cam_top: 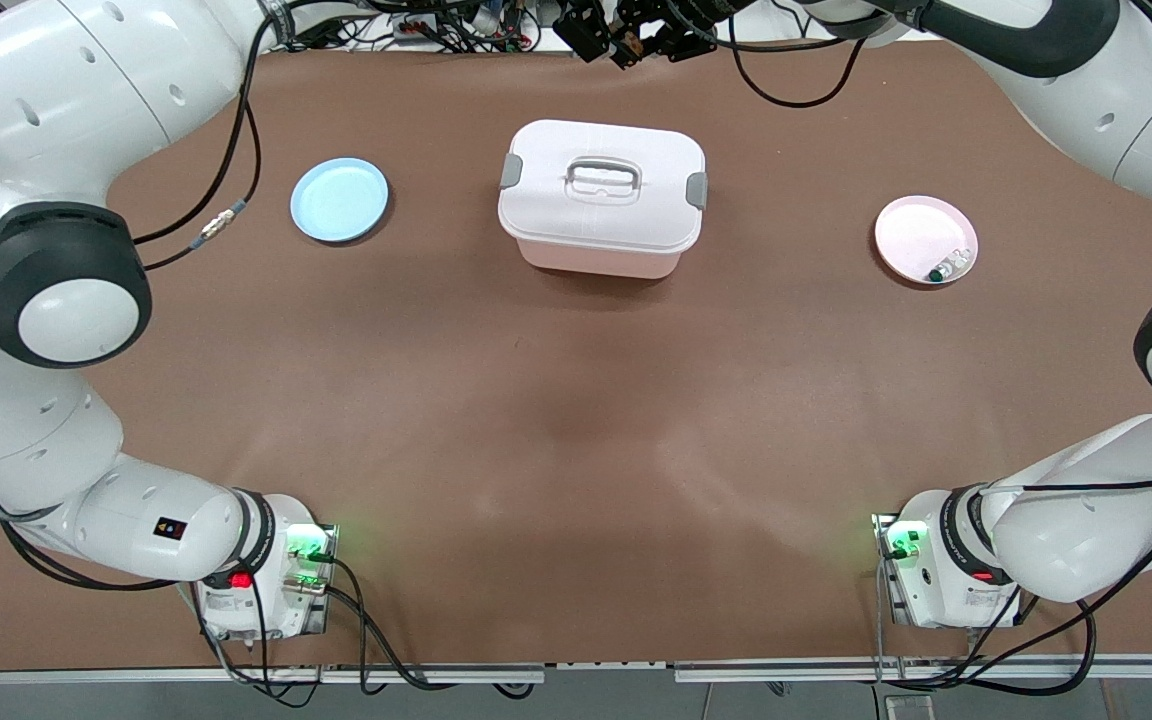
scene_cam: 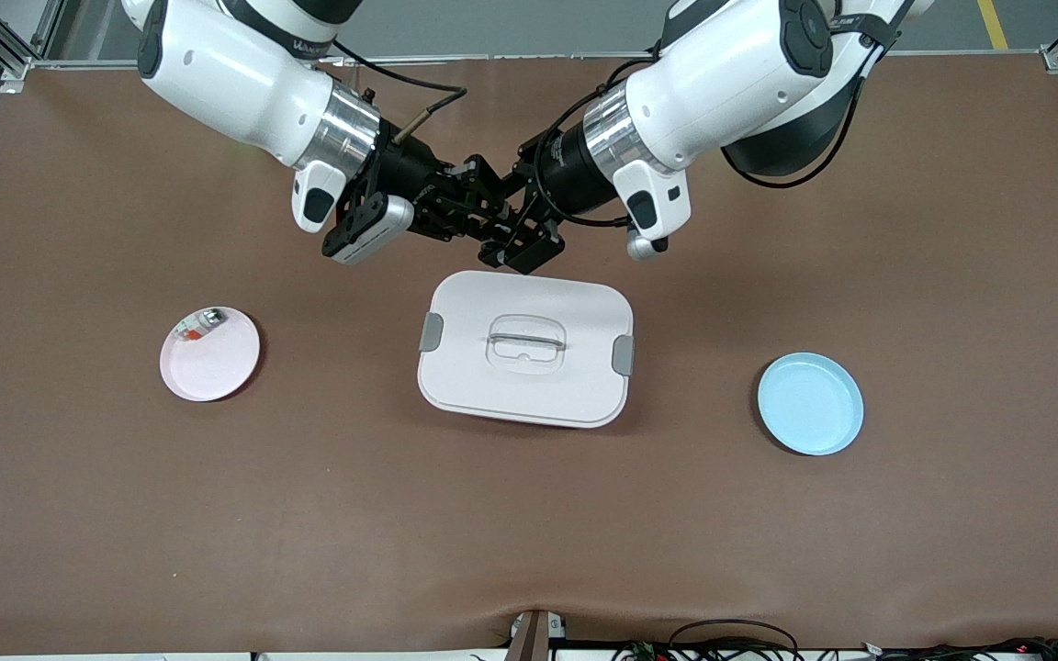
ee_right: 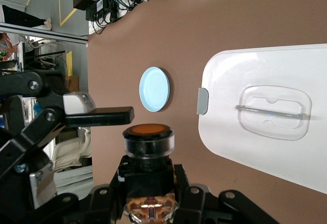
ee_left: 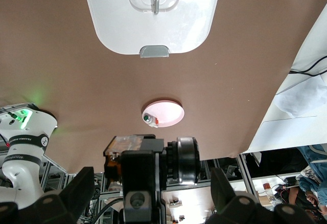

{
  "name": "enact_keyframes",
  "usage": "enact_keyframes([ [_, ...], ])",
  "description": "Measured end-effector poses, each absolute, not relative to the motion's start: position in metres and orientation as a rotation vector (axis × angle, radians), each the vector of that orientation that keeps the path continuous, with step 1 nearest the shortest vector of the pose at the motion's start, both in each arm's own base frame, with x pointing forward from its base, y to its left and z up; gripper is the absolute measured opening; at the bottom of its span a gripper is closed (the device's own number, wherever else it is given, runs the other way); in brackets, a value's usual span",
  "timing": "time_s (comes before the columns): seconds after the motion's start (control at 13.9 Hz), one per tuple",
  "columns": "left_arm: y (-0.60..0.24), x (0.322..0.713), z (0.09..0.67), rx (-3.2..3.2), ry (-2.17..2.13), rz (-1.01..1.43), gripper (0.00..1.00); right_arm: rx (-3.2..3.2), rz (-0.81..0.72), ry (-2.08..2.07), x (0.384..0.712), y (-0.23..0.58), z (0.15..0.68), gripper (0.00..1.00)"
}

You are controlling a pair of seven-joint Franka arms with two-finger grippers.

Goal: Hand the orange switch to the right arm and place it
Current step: 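Grasp the switch with the right gripper while the left gripper releases, then carry the switch to the pink plate while the left gripper withdraws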

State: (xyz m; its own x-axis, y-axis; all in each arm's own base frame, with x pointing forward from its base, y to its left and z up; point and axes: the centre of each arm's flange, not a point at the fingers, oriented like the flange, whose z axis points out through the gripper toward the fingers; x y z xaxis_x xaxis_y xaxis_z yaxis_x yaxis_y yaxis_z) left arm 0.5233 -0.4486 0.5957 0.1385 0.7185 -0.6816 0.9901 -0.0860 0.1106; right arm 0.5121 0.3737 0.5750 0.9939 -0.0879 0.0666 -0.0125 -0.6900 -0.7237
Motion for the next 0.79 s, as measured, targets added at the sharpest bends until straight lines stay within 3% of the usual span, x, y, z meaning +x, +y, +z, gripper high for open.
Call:
enact_keyframes([
  [0.29, -0.446, 0.526, 0.598, 1.856, 1.636, -0.628, 1.0, -2.344, -0.145, -0.012, 0.515, 0.37, 0.571, 0.41],
  [0.79, -0.441, 0.529, 0.596, 1.889, 1.637, -0.557, 1.0, -2.476, -0.191, -0.628, 0.545, 0.307, 0.533, 0.41],
])
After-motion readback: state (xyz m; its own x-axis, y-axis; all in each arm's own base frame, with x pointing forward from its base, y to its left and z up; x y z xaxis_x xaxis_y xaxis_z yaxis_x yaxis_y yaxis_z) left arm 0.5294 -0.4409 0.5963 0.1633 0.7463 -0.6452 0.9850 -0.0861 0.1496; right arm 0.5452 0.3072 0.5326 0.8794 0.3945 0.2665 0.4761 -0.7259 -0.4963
